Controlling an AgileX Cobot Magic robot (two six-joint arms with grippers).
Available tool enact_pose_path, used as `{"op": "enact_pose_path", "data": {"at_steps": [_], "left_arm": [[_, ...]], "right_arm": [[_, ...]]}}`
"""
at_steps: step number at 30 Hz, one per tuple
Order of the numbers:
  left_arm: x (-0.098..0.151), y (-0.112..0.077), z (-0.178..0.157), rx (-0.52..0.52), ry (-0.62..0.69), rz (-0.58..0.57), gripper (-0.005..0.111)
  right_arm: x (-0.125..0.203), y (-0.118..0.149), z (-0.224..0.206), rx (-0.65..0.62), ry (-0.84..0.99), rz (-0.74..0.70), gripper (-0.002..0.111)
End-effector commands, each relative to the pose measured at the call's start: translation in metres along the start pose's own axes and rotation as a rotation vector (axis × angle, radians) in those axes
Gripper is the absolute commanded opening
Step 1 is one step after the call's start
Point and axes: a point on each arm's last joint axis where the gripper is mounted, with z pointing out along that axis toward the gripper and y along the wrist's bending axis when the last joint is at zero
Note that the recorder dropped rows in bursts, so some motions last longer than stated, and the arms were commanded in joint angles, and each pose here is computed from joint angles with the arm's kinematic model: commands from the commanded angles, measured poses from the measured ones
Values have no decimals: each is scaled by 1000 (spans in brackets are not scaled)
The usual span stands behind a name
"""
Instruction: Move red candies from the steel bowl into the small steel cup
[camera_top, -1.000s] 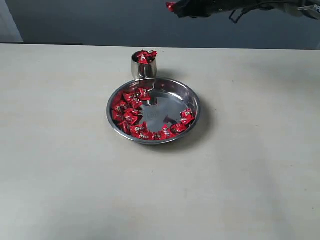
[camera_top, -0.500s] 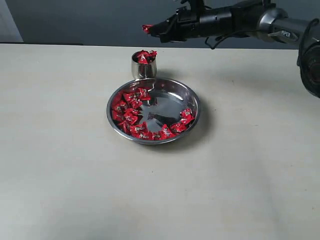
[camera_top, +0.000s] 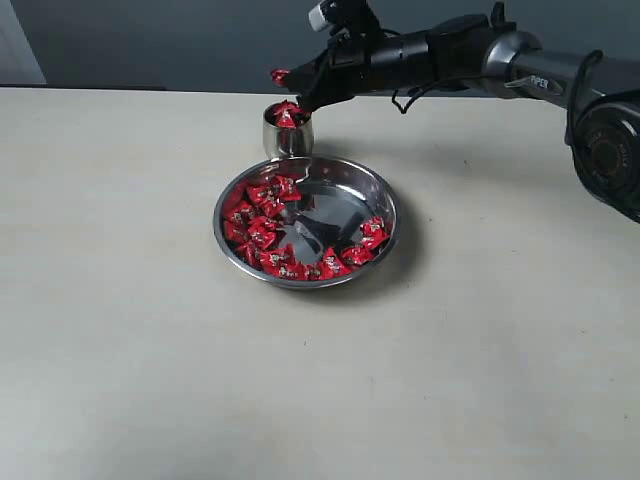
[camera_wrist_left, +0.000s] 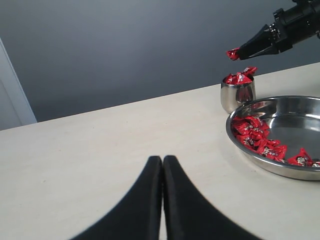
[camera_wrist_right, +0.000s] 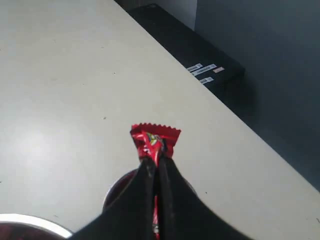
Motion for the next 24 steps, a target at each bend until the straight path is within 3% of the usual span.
{"op": "enact_pose_path", "data": {"at_steps": [1, 7, 16, 21, 23, 24], "left_arm": [[1, 0, 0, -1, -5, -2, 2], [1, 0, 0, -1, -5, -2, 2], [1, 0, 0, -1, -5, -2, 2], [1, 0, 0, -1, -5, -2, 2], [1, 0, 0, -1, -5, -2, 2], [1, 0, 0, -1, -5, -2, 2]], "right_arm": [[2, -2, 1, 11, 7, -12, 5], [2, -2, 1, 12, 7, -12, 24], [2, -2, 1, 14, -2, 2, 24], [-29, -6, -23, 27, -56, 82, 24], [-55, -8, -53, -13, -66, 144, 17], [-67, -4, -79, -113, -35, 124, 2]]}}
